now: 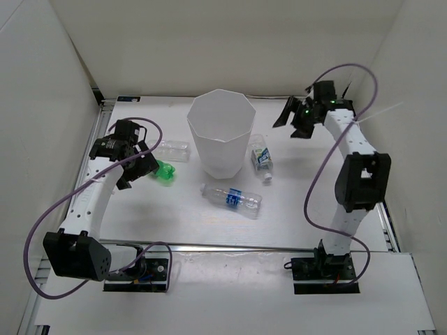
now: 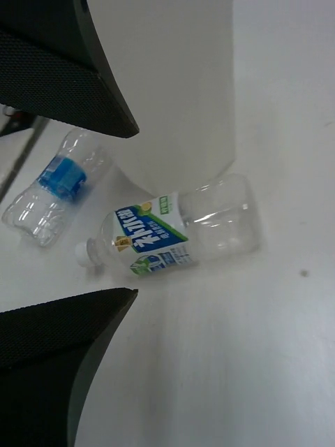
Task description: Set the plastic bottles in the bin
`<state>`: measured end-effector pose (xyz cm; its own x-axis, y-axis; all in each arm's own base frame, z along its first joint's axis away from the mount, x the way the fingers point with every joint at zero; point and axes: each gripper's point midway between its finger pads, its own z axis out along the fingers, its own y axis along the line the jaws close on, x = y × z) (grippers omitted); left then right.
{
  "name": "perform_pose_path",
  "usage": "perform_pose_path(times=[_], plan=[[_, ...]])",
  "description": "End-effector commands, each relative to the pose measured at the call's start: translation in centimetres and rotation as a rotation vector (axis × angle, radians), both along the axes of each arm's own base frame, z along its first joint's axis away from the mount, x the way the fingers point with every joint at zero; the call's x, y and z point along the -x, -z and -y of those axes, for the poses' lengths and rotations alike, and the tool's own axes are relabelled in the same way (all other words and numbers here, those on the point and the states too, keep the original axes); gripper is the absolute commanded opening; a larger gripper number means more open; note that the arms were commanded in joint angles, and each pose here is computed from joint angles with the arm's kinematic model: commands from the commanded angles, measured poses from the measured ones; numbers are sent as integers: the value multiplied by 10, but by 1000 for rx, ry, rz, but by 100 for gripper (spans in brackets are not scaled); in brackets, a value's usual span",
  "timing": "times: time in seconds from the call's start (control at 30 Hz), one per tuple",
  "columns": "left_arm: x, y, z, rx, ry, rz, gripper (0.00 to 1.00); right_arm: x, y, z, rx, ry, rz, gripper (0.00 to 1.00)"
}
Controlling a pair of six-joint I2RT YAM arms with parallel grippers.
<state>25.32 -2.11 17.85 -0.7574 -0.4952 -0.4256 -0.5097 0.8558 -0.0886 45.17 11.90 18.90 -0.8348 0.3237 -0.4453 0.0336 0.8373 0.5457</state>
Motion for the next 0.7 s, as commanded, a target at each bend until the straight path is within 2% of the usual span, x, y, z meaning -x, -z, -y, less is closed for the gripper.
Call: perform_pose_path(times=[0.0, 0.17, 0.27, 0.5, 0.67], plan=[[-5, -1, 1, 13, 1, 19, 100, 23, 27, -37, -93, -149, -112, 91], [-1, -3, 1, 8, 9, 5, 100, 17, 52, -44, -32, -178, -149, 93], [3, -6, 0, 9, 9, 14, 100, 15, 57, -52, -38, -196, -157, 99], [12, -3, -4, -11, 1, -7, 100, 21, 81, -80, 45, -259, -186, 99], [16, -3, -8, -31, -6, -20, 100, 20, 99, -80, 150, -248, -202, 99]])
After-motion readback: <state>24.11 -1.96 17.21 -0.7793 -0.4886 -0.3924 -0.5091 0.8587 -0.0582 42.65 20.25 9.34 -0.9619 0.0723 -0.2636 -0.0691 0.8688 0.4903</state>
